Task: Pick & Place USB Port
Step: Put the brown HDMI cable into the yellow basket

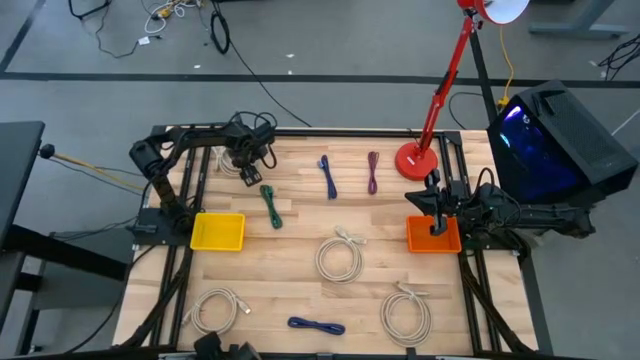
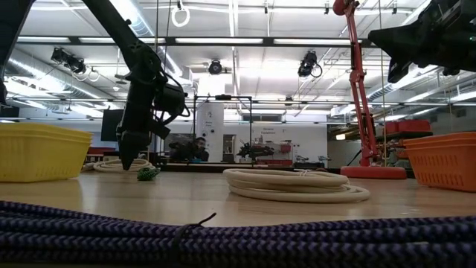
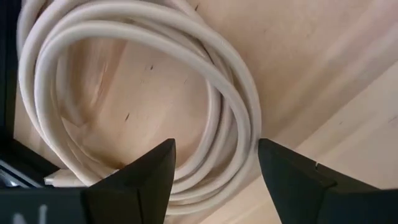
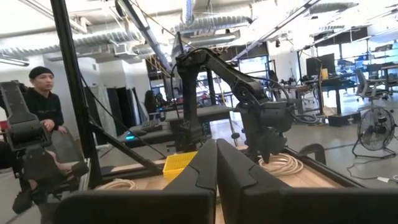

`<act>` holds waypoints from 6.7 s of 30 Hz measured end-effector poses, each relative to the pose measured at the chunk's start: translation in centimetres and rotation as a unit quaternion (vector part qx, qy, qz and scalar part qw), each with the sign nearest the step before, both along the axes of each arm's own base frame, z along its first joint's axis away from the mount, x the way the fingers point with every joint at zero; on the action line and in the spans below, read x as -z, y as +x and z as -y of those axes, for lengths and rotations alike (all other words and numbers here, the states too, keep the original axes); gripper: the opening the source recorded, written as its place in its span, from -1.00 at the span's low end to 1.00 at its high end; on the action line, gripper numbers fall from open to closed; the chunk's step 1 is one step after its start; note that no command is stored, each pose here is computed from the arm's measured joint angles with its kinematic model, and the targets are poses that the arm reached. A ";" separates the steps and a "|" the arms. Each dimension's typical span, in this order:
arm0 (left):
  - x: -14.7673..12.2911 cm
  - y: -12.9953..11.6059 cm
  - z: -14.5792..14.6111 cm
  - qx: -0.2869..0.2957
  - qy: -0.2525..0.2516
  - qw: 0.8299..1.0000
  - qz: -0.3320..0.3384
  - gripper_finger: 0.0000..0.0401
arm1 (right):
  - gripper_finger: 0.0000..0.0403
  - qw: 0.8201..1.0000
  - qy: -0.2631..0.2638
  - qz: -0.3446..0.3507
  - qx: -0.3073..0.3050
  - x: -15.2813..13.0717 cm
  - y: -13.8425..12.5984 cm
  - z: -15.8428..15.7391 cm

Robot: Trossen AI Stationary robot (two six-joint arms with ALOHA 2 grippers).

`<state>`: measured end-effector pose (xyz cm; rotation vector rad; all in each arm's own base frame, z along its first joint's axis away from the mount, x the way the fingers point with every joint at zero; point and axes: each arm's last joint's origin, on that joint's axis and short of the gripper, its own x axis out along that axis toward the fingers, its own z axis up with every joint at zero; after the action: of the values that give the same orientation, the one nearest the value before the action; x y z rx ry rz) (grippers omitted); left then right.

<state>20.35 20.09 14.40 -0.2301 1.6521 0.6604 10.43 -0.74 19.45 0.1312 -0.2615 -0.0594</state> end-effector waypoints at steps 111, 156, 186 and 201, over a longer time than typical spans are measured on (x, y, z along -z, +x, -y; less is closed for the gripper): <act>-7.4 -0.4 26.5 0.009 -0.050 0.998 -0.028 -0.86 | -0.97 0.995 -0.021 -0.041 0.085 0.7 0.1 0.5; -5.9 -0.5 26.3 0.007 -0.026 0.998 -0.056 -0.26 | -0.97 0.994 -0.015 -0.071 0.083 1.3 0.2 0.5; -7.3 7.9 26.8 0.154 -0.095 0.955 0.235 -0.26 | -0.97 0.997 0.004 -0.082 0.012 1.6 0.3 0.1; -8.7 13.1 32.1 0.421 0.009 0.881 0.214 -0.26 | -0.97 0.999 0.005 -0.044 0.027 0.8 0.2 0.2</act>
<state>33.41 -11.97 23.07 0.3376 1.1482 -0.0511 10.59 -0.91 18.61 0.1316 -0.1762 -0.1200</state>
